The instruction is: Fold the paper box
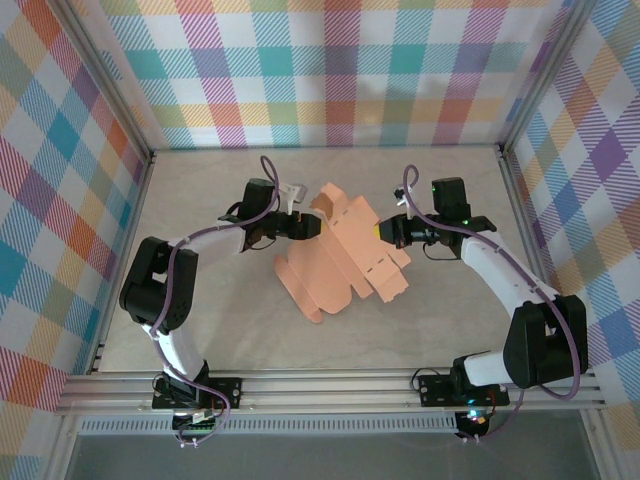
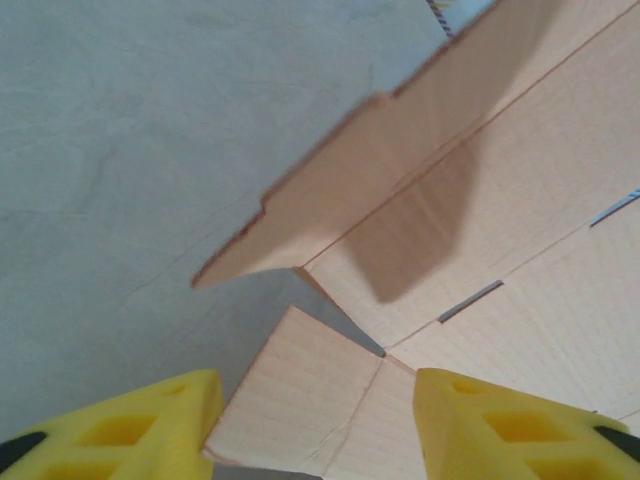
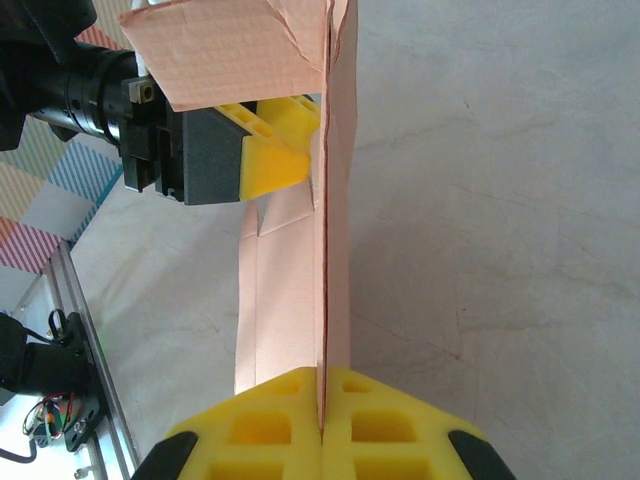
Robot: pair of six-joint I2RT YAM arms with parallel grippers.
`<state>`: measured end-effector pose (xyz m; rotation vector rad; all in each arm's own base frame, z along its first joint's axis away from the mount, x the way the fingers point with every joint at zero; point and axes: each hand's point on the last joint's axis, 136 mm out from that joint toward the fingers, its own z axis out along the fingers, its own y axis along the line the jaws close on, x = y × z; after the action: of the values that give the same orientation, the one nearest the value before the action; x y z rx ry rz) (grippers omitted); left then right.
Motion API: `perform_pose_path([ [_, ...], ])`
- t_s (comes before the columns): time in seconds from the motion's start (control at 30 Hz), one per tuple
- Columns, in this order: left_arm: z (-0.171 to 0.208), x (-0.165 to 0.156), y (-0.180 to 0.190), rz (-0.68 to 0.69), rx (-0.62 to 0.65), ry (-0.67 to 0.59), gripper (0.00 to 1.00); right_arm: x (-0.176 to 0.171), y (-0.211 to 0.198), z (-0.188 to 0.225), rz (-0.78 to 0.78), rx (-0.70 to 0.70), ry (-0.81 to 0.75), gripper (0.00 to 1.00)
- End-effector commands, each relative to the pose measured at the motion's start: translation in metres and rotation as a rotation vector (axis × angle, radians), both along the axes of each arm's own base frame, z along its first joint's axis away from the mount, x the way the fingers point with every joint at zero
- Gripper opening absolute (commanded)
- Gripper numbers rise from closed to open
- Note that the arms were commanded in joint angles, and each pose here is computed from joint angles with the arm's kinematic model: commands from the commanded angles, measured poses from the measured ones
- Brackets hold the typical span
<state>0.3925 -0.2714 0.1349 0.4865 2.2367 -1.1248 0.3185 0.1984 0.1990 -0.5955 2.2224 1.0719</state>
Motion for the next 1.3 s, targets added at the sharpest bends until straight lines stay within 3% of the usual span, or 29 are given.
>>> perform_pose_path([
  [0.0, 0.024, -0.004, -0.002, -0.042, -0.054, -0.056, 0.43, 0.002, 0.003, 0.009, 0.02, 0.034, 0.001, 0.0],
  [0.17, 0.03, -0.009, -0.001, -0.05, -0.056, -0.07, 0.27, 0.005, 0.002, 0.005, 0.013, 0.023, 0.013, 0.0],
  [0.27, 0.03, -0.013, 0.001, -0.052, -0.042, -0.077, 0.25, 0.007, 0.003, 0.003, 0.012, 0.023, 0.027, 0.0],
  [0.57, 0.015, -0.029, 0.0, -0.041, 0.162, -0.193, 0.22, 0.009, 0.004, 0.001, 0.004, 0.031, 0.049, 0.0],
  [0.8, 0.013, -0.018, 0.018, 0.11, 0.18, -0.236, 0.4, 0.009, 0.003, 0.001, 0.001, 0.026, 0.05, 0.0],
  [0.83, 0.015, -0.014, 0.022, 0.141, 0.168, -0.232, 0.44, 0.009, 0.003, 0.001, 0.001, 0.027, 0.048, 0.0],
  [0.9, 0.013, -0.005, 0.032, 0.194, 0.141, -0.203, 0.62, 0.008, 0.003, 0.001, 0.005, 0.028, 0.047, 0.0],
  [0.97, 0.008, 0.002, 0.036, 0.216, 0.134, -0.182, 0.67, 0.007, 0.004, 0.002, 0.008, 0.03, 0.044, 0.0],
  [1.27, 0.011, 0.007, -0.006, 0.073, -0.012, -0.126, 0.65, 0.008, 0.005, 0.0, 0.011, 0.036, 0.052, 0.0],
])
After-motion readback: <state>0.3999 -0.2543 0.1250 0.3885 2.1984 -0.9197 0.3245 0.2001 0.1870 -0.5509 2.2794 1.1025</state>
